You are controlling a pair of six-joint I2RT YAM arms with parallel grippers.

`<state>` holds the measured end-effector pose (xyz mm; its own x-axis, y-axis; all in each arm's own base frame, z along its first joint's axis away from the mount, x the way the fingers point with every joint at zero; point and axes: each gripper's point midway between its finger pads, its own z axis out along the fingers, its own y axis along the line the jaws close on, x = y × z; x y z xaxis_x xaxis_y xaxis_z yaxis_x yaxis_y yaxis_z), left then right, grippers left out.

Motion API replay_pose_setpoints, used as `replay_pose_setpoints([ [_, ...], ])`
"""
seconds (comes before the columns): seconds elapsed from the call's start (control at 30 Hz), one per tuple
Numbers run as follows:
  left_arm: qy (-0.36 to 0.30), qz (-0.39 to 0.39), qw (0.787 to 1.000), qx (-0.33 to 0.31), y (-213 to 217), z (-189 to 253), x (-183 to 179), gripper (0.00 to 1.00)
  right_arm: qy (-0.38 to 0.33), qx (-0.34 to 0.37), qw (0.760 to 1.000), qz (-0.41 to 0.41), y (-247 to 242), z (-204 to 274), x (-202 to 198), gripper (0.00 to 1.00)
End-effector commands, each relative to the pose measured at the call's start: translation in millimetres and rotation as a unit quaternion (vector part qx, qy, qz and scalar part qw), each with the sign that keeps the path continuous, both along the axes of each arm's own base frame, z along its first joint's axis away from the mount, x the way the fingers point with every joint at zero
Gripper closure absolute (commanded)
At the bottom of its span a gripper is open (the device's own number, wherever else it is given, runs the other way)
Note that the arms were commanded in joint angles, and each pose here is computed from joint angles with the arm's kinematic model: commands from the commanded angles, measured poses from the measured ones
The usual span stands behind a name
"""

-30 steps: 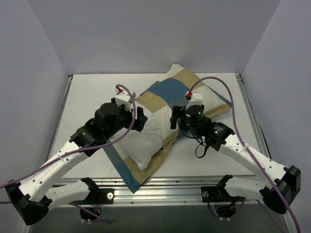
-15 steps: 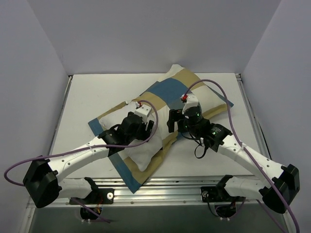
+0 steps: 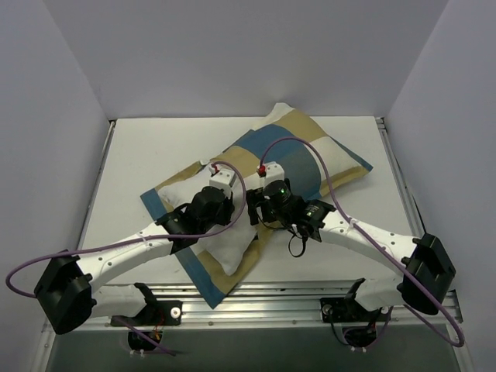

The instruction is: Remove the pillowcase from the pillow

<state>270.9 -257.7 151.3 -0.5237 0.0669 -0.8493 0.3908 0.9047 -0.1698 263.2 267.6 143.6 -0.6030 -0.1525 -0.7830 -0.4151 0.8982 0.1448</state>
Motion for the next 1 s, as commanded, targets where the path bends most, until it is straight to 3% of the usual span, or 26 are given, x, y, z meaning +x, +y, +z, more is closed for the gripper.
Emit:
replay_pose_setpoints([
  [0.0, 0.019, 0.004, 1.0, 0.01, 7.6, 6.8, -7.4, 0.98, -0.044, -0.004, 0.996, -0.072, -10.1, 15.3, 27.9, 0.24],
  [0.03, 0.018, 0.007, 1.0, 0.008, 8.6, 12.3, -6.9, 0.98, -0.047, -0.012, 0.995, -0.088, -16.3, 12.6, 32.3, 0.32],
  [0.07, 0.024, 0.009, 1.0, 0.018, 13.1, 13.9, -9.4, 0.98, -0.05, -0.022, 0.993, -0.107, -24.0, 9.4, 37.3, 0.5],
  [0.13, 0.013, 0.017, 1.0, 0.01, 13.9, 37.2, -6.1, 0.98, -0.041, -0.033, 0.99, -0.134, -37.4, -2.0, 46.4, 0.69],
  [0.17, 0.019, 0.022, 0.999, 0.021, 20.0, 39.9, -7.8, 0.98, -0.039, -0.036, 0.988, -0.143, -42.0, -5.4, 49.9, 0.85],
  [0.27, 0.023, 0.024, 0.999, 0.006, 26.5, 71.7, -7.5, 0.98, -0.036, -0.051, 0.98, -0.19, -64.2, -13.9, 63.3, 1.0],
  [0.6, 0.089, -0.044, 0.986, -0.138, 41.8, 136.9, -39.6, 0.98, 0.0, -0.079, 0.92, -0.384, -168.8, -41.9, 98.4, 1.0],
  [0.97, 0.106, -0.062, 0.98, -0.154, 78.5, 145.0, -93.5, 0.98, 0.034, -0.067, 0.873, -0.481, -250.6, -62.5, 101.6, 1.0],
])
